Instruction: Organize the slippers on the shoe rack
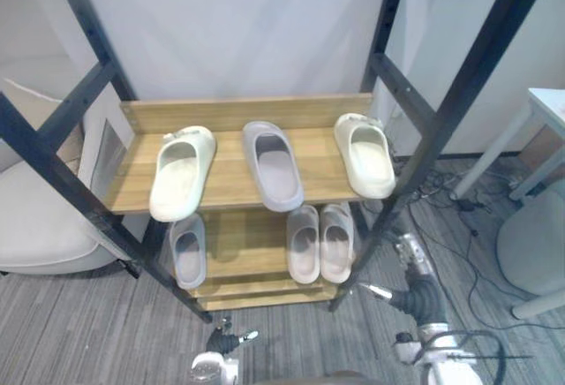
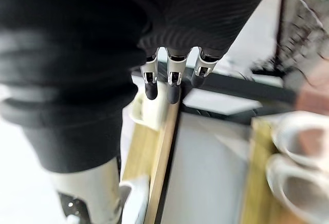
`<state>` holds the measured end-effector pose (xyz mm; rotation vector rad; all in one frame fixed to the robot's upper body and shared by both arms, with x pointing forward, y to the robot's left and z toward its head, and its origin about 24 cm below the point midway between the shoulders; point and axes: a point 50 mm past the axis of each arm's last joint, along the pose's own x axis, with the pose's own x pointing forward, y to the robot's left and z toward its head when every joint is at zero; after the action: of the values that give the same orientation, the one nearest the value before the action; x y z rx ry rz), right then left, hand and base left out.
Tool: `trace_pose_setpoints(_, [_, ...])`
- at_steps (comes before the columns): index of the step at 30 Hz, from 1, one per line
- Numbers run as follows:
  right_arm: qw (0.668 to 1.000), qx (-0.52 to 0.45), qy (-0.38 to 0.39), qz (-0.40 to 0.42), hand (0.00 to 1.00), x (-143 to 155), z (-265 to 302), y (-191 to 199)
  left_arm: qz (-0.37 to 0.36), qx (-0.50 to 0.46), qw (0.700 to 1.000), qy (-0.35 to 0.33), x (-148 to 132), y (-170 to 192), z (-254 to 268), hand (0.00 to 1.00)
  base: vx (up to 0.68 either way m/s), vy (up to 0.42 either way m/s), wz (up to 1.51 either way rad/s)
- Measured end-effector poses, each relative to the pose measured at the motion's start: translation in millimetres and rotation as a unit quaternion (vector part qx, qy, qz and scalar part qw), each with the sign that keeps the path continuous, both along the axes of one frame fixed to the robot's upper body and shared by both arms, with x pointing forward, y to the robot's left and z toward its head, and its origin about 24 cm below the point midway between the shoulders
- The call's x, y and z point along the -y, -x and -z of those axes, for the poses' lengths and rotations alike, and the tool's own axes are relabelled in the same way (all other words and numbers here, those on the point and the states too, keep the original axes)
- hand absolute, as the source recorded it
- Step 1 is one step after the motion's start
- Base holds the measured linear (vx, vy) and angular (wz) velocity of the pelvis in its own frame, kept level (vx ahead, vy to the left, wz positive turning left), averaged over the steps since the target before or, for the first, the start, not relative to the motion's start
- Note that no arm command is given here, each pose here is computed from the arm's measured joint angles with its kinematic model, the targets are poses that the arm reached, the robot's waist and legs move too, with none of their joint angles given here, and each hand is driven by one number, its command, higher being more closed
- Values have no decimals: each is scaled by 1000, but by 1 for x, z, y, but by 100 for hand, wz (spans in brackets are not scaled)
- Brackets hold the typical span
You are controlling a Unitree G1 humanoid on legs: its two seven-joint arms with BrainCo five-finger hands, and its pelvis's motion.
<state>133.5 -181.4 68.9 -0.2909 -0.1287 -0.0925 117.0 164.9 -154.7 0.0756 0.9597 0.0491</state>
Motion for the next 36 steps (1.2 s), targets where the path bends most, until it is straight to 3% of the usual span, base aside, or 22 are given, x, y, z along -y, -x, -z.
trace_pose_setpoints(18, [974,202,90,-52,0,6,-72,-73,30,-19,999,-33,-20,6,2,0,13,15,13])
trace_pose_setpoints(26, [980,157,104,-65,0,19,-70,-125,9,-27,999,-39,-29,8,2,0,10,2,9])
trace_pose_setpoints(36, [982,119,122,-85,0,13,-81,-182,-3,-20,999,-31,-31,2,0,0,9,0,3])
